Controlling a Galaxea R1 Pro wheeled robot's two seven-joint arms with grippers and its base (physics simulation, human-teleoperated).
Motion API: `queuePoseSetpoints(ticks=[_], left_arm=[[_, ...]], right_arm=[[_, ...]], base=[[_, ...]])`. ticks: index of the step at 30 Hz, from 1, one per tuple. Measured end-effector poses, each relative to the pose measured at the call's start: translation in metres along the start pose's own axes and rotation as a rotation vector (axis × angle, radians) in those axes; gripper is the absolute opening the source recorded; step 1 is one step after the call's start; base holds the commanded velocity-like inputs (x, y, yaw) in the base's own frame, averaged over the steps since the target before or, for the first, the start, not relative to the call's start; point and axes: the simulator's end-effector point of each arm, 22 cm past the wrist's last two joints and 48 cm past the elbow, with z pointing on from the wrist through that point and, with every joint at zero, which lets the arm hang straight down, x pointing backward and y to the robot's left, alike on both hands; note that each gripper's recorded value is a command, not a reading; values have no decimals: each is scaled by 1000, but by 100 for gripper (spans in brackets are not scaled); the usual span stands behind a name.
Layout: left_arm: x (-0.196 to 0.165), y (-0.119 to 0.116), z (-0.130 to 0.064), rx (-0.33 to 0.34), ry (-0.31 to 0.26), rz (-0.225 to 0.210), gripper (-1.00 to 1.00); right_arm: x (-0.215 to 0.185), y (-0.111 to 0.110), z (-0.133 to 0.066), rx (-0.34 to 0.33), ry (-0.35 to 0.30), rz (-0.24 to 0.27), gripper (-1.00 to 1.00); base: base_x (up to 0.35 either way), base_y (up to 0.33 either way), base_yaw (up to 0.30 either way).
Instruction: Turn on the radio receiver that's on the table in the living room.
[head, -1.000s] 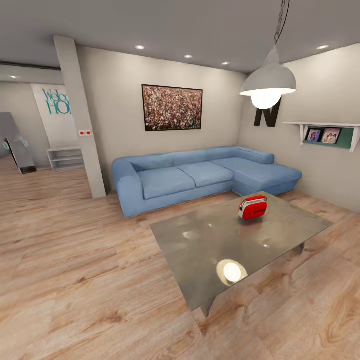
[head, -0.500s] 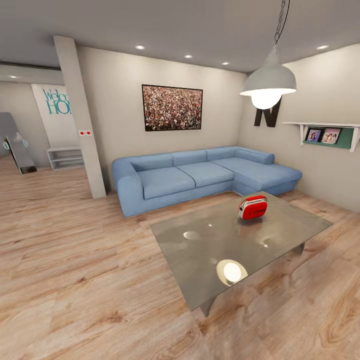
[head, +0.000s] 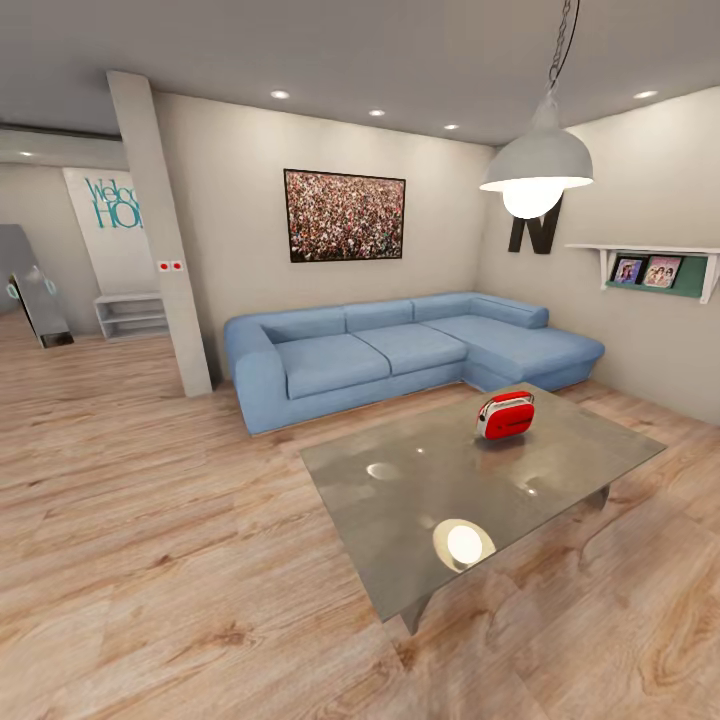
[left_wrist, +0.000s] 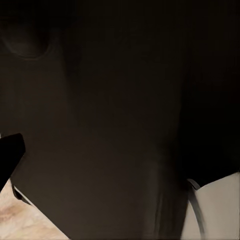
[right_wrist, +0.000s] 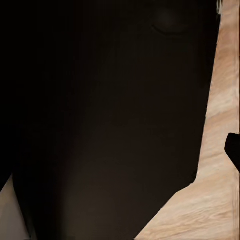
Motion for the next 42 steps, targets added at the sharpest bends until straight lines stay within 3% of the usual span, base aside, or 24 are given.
queuePoseSetpoints(ticks=[5, 6, 7, 8, 9, 11, 13, 18, 20, 24, 28, 42], left_arm=[[-19, 17, 0, -35, -56, -1, 100], [-70, 27, -6, -61, -233, -5, 100], [-135, 36, -19, -85, -357, -9, 100], [-210, 39, -45, -94, -511, -12, 100], [-224, 45, -52, -110, -519, -16, 100], [-255, 56, -69, -132, -528, -20, 100], [-276, 64, -84, -147, -517, -27, 100], [-290, 71, -98, -160, -497, -37, 100], [-292, 72, -100, -163, -501, -37, 100], [-298, 72, -103, -164, -527, -36, 100], [-300, 73, -105, -167, -537, -36, 100], [-301, 73, -105, -168, -542, -33, 100]], right_arm=[[-20, -23, 0, 29, -46, 5, 100], [-52, -52, -3, 67, -112, 1, 100], [-120, -61, -13, 78, -252, -7, 100], [-212, -62, -42, 81, -452, -17, 100], [-266, -63, -69, 84, -571, -24, 100], [-284, -66, -79, 88, -593, -25, 100], [-302, -67, -86, 88, -574, -24, 100], [-326, -80, -93, 100, -492, -21, 100], [-331, -87, -96, 110, -503, -23, 100], [-353, -93, -109, 124, -618, -34, 100], [-350, -96, -106, 131, -645, -35, 100], [-347, -96, -104, 127, -647, -33, 100]], base=[[0, 0, 0], [0, 0, 0], [0, 0, 0], [0, 0, 0], [0, 0, 0], [0, 0, 0], [0, 0, 0], [0, 0, 0], [0, 0, 0], [0, 0, -8], [0, 0, -164], [0, 0, -269]])
